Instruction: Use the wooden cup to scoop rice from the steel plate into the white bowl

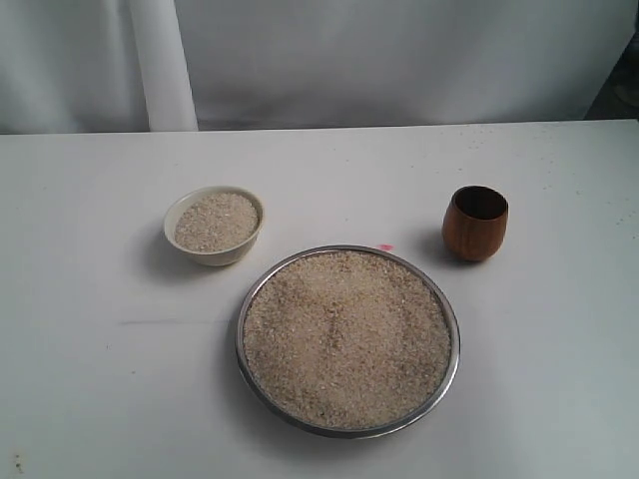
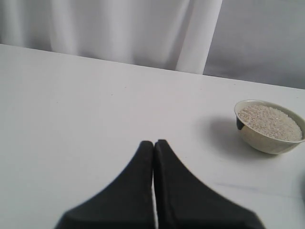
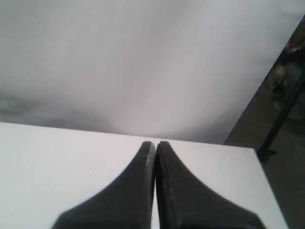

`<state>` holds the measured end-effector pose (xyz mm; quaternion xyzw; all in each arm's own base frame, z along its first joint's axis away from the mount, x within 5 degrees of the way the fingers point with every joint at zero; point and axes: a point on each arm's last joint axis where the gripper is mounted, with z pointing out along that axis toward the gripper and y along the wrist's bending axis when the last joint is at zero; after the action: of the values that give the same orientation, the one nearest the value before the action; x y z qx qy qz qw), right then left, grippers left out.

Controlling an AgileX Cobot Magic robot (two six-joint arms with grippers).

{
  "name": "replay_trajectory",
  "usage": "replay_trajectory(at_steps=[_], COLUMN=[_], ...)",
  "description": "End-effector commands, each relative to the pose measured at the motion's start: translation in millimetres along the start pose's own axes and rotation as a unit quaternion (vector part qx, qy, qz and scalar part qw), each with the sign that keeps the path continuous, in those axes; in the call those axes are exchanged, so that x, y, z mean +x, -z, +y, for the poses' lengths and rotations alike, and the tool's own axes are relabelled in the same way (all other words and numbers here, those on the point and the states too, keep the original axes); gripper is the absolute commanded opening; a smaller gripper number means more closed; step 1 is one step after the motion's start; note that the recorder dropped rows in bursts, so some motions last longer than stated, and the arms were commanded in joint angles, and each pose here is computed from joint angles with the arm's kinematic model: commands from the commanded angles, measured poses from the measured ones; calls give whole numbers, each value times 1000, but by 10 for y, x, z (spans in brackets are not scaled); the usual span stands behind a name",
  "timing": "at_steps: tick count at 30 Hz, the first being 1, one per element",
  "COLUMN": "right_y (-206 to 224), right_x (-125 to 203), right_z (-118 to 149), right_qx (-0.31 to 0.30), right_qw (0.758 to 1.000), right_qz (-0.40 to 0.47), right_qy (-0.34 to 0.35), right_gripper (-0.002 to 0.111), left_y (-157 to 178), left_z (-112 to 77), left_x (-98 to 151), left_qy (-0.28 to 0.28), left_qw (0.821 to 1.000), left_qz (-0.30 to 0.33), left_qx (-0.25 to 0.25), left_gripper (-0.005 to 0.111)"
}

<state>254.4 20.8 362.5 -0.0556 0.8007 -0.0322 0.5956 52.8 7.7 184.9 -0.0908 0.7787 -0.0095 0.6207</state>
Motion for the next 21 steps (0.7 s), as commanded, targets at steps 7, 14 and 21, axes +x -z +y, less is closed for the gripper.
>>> replay_trajectory(at_steps=[7,14,21], right_y=[-399,-305,-296], right_x=[409,750,806], right_z=[495,611,618], right_qx=[-123,-180,-182], right_qw=[991,978,978], right_qz=[-41,-101,-96], right_qy=[-13,-19,-16], right_gripper=[0,0,0], left_y=[-9,-9,-9], left_z=[0,0,0], left_x=[12,12,12], left_qy=[5,5,5], left_qw=[1000,1000,1000], left_qz=[5,5,5], left_qx=[0,0,0], left_gripper=[0,0,0])
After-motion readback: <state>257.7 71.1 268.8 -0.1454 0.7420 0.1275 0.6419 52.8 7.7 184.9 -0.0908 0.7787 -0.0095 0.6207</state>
